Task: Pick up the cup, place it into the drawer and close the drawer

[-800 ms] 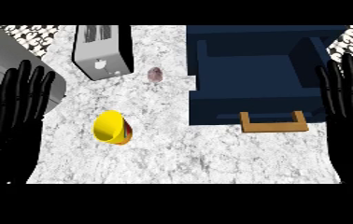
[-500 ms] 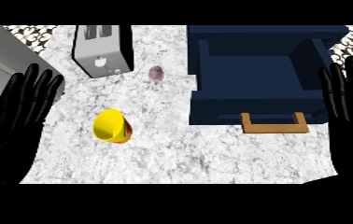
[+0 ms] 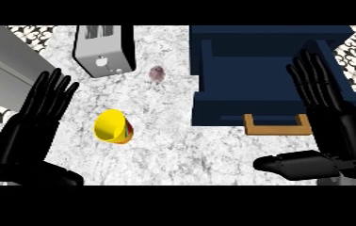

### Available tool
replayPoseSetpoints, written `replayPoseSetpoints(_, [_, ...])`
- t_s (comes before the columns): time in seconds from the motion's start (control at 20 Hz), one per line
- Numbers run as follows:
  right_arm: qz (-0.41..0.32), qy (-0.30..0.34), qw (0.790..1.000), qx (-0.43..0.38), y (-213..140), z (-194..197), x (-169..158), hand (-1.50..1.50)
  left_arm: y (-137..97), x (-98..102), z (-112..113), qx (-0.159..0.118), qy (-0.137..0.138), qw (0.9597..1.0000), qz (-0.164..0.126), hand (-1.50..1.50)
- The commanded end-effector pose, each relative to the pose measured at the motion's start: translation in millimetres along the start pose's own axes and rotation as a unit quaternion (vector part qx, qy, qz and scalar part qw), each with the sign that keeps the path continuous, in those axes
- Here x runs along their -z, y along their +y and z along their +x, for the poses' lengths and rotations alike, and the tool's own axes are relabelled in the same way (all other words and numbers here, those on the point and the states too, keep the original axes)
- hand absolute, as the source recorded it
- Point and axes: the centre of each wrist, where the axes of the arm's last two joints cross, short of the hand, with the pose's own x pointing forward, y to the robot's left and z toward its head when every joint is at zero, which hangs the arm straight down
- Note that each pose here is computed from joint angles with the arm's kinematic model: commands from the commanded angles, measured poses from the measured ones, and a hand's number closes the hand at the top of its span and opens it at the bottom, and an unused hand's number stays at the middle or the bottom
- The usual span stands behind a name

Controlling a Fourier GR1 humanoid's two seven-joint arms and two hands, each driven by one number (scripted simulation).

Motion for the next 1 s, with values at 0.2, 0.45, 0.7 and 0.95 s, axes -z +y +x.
replayPoseSetpoints(0.2, [0.003,0.005,1.000,-0.001,-10.1,-20.4,12.2,-1.50,6.7,4.1,-46.9,0.013,0.051,0.9983,0.025,-1.50])
replayPoseSetpoints(0.45, [0.001,-0.011,1.000,-0.007,-15.4,-10.6,40.5,-1.50,33.4,-20.2,-74.9,0.024,0.080,0.9957,0.039,-1.50])
replayPoseSetpoints(0.7, [0.006,-0.019,1.000,-0.010,5.9,-7.1,26.6,-1.50,56.4,-14.1,-100.1,0.046,0.091,0.9928,0.064,-1.50])
replayPoseSetpoints(0.95, [0.008,-0.012,1.000,-0.012,-21.8,6.7,15.1,-1.50,61.3,-35.5,-134.5,0.049,0.114,0.9900,0.068,-1.50])
